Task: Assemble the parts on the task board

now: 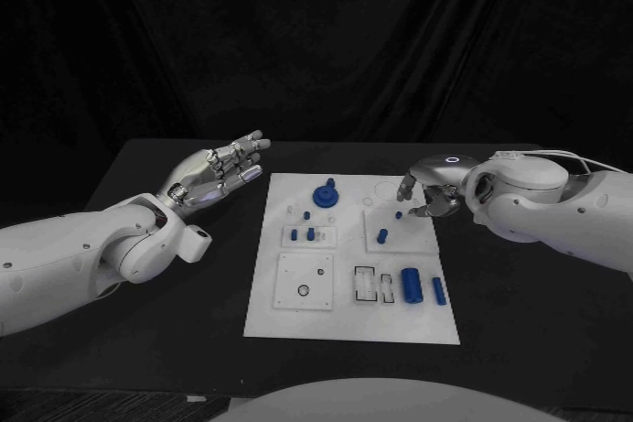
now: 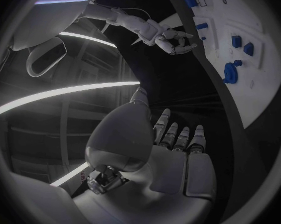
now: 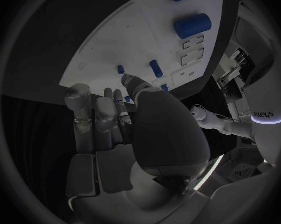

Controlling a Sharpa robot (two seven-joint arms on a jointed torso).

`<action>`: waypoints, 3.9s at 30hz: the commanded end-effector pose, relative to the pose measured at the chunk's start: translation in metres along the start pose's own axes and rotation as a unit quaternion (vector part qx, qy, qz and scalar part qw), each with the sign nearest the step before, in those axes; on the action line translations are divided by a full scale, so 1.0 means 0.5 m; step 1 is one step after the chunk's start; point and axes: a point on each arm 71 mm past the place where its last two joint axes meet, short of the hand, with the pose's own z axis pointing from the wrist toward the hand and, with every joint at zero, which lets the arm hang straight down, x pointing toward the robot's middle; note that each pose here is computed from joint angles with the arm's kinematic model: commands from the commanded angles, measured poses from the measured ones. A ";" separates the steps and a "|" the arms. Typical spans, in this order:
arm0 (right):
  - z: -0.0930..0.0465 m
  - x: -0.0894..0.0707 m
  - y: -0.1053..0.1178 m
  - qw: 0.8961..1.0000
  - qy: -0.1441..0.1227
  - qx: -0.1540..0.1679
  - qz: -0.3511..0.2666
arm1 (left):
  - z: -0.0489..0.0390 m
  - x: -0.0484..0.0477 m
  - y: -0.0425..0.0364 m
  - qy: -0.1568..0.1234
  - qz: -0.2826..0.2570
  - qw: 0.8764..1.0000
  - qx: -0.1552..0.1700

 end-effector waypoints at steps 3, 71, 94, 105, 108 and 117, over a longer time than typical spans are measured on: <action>0.013 0.026 -0.001 0.999 0.032 0.009 -0.022 | 0.000 0.005 -0.019 -0.001 -0.031 0.998 0.060; 0.037 0.072 0.002 0.999 -0.030 -0.024 0.007 | 0.008 0.017 0.014 0.019 -0.048 0.998 0.020; -0.010 -0.028 0.021 0.991 -0.122 -0.048 0.005 | 0.010 0.015 0.019 0.019 -0.046 0.999 0.010; -0.027 -0.017 0.139 0.986 -0.089 -0.136 0.024 | 0.013 0.018 0.022 0.019 -0.046 0.999 0.007; -0.029 0.000 0.174 0.982 -0.087 -0.166 0.023 | 0.014 0.022 0.024 0.022 -0.049 0.999 0.007; -0.009 0.044 0.244 0.973 -0.084 -0.213 0.029 | 0.011 0.027 0.033 0.022 -0.051 0.998 0.003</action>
